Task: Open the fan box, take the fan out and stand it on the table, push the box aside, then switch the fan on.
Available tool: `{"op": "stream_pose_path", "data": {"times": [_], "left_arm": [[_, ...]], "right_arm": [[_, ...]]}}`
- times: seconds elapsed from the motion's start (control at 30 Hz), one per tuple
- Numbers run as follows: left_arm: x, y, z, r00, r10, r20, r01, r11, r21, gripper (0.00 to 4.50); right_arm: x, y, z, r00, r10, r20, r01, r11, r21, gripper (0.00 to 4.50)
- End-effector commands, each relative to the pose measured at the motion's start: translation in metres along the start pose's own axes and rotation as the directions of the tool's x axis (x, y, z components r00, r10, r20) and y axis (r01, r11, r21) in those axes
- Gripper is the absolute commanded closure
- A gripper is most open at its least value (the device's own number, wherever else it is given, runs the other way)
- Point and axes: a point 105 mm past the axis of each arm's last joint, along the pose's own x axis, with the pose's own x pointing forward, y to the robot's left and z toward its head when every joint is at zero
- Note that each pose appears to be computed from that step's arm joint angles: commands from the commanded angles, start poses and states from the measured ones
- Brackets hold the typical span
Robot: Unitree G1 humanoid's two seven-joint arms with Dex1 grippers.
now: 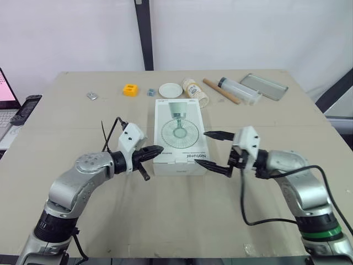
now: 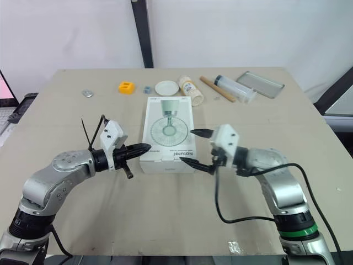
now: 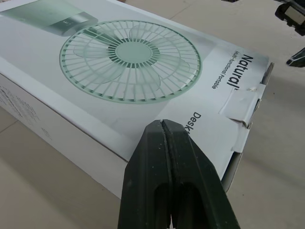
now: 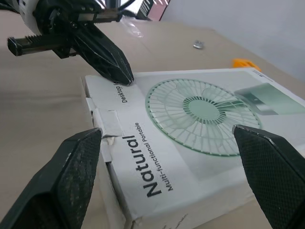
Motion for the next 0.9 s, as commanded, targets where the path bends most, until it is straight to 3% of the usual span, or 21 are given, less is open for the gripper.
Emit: {"op": "stream_pose_path", "data": {"times": [0.03,0.47,0.9], "left_arm": [[0.002,-0.002,-0.006,0.999,0.004,-0.032,-0.004,1.000,-0.004,4.43],[0.003,-0.004,-0.010,0.999,0.007,-0.046,-0.007,1.000,-0.011,4.43],[0.004,-0.007,-0.014,0.999,-0.010,-0.053,0.010,1.000,-0.009,4.43]], "right_arm": [[0.012,0.007,0.011,0.999,0.030,-0.038,-0.033,0.996,-0.085,0.00],[0.010,-0.004,0.000,0.992,-0.035,-0.118,0.022,0.993,-0.114,0.00],[-0.002,-0.044,0.030,0.979,-0.198,-0.045,0.187,0.964,-0.187,0.00]]}}
